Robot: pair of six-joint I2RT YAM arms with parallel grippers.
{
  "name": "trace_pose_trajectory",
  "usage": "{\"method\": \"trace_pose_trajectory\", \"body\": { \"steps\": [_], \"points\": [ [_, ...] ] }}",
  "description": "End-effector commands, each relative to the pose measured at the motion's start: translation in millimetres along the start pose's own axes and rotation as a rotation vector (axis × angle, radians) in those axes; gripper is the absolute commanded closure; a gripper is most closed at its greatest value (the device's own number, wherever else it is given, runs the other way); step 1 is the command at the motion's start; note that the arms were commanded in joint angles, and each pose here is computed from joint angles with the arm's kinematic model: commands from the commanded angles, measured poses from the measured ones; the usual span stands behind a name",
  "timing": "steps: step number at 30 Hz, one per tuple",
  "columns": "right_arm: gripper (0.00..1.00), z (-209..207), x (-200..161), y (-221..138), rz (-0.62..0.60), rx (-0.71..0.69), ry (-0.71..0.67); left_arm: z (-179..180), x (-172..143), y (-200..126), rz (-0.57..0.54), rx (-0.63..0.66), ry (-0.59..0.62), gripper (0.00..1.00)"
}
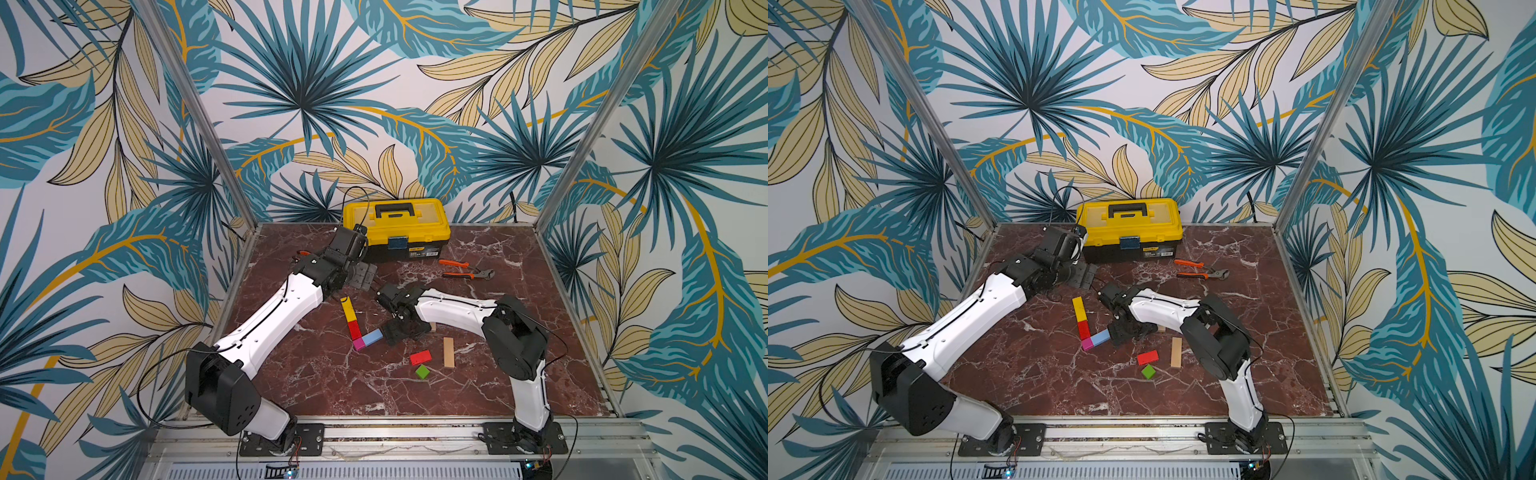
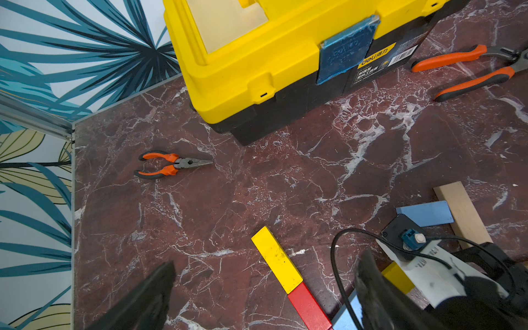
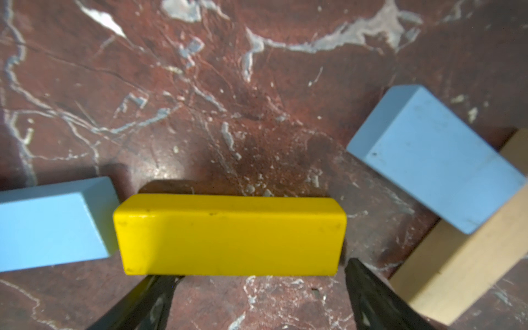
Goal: Assemble the letter v with building blocks
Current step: Assemble the building block at the center of the board.
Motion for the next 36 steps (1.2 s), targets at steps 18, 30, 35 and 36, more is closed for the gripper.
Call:
{"method": "trace_pose_trajectory", "body": {
  "steps": [18,30,35,36],
  "points": [
    [0.07,1.4,3.0,1.7,0.012,0.005,-0.069,1.4,-2.3,-2.5,-0.007,-0.012,-0.011,0.01],
    [0.06,-27.6,-2.6,-21.3,-0.046,0.028,0.033,1.5,-1.7,-2.0,-0.007,-0.015,-0.011,0.01],
    [0.06,-29.2,-2.6,-15.3,-0.028,0.049,0.068,2.1,-1.1,-2.7,-0.009,-0.013,-0.013,0.01],
    [0.06,-30.9,-2.9,-13.9,-0.024,0.036,0.074,2.0,-0.8,-3.2,-0.011,-0.015,-0.014,0.0]
  ]
}}
Point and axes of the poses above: each gripper's point midway between its finger pads, its own y axis out along the fingers, its own z axis along the line the jaws close on, x = y × z, the point moved 6 cm from there along -y, back along the fingers, and after that the axes turned 3 degrees about y, right-handed, at the moved point
